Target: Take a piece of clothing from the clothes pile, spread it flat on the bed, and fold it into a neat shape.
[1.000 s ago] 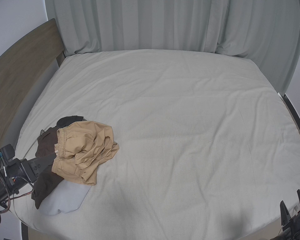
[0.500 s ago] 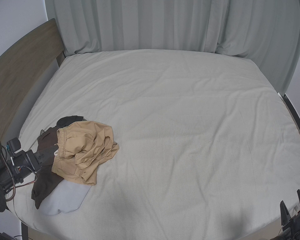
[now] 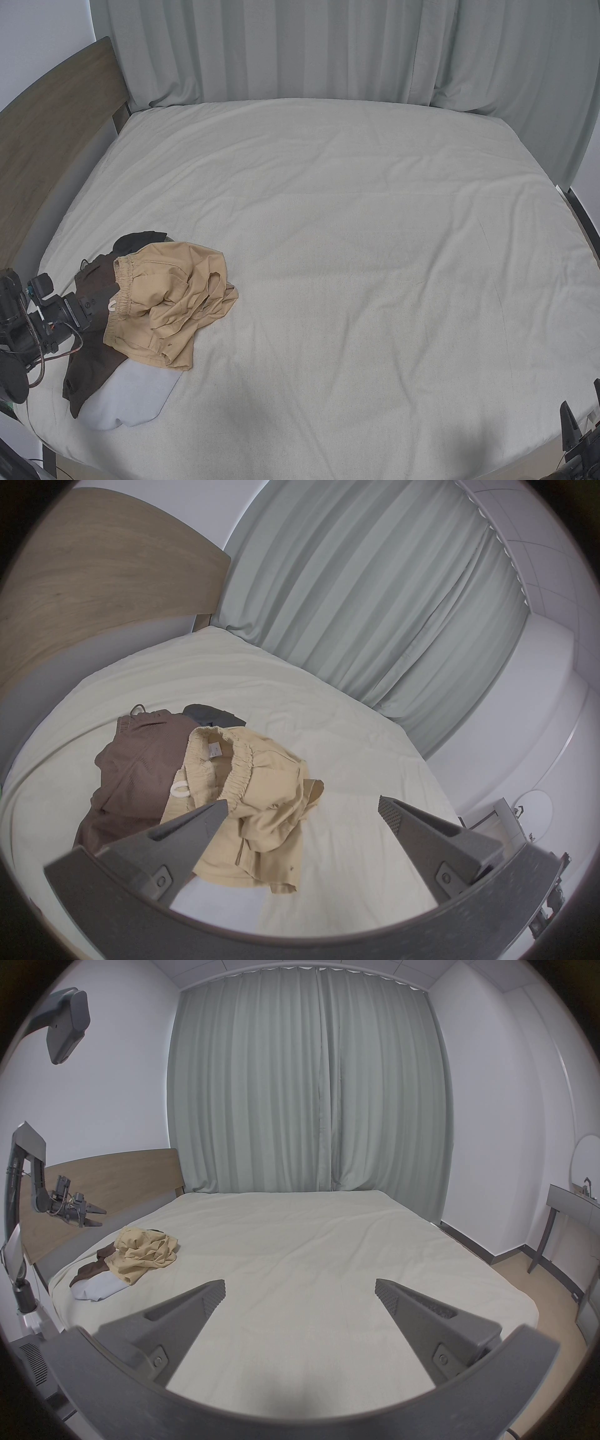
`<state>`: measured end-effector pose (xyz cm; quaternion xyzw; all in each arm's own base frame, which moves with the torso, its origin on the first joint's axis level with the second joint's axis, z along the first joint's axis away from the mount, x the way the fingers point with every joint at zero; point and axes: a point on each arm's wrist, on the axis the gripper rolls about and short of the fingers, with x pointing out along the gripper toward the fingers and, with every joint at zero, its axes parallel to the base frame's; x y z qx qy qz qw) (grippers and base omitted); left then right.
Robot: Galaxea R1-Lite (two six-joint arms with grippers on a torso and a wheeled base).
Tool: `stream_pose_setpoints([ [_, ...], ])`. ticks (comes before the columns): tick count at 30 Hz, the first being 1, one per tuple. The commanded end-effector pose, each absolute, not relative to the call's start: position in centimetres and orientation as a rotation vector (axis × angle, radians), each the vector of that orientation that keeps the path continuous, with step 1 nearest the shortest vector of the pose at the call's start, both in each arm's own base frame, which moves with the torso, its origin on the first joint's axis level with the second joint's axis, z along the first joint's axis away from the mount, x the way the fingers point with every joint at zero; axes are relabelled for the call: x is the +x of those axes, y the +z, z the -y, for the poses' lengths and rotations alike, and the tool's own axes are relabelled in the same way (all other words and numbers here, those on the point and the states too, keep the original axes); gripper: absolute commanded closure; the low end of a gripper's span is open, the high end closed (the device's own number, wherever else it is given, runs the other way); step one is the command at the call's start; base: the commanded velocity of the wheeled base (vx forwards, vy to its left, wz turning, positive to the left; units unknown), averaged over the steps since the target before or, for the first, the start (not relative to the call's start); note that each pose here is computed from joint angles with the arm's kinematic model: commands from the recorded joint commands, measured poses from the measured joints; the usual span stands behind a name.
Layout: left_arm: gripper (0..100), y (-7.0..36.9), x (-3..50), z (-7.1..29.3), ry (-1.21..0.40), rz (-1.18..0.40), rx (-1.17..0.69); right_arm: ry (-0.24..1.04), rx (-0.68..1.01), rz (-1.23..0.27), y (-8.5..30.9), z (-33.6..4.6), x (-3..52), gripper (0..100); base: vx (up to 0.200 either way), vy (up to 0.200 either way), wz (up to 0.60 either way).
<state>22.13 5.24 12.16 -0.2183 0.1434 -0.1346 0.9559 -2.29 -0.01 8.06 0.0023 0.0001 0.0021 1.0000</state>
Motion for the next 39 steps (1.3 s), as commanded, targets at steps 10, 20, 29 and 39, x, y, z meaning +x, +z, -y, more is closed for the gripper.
stream_pose_setpoints([
  [10,0,9.4,26.6,-6.6,-0.264,-0.316,-0.460,0.005,0.006,-0.002,7.5,0.0,-2.3,0,0.000,0.000,0.00],
  [20,0,9.0,29.6,-7.3,-0.279,-0.295,-0.450,0.005,0.006,-0.002,7.5,0.0,-2.3,0,0.000,0.000,0.00],
  [29,0,8.8,31.3,-6.3,-0.312,-0.290,-0.439,0.003,0.008,-0.002,7.5,0.0,-2.3,0,0.000,0.000,0.00],
  [39,0,8.4,32.1,-5.0,-0.351,-0.303,-0.435,0.002,0.008,-0.002,7.5,0.0,-2.3,0,0.000,0.000,0.00],
])
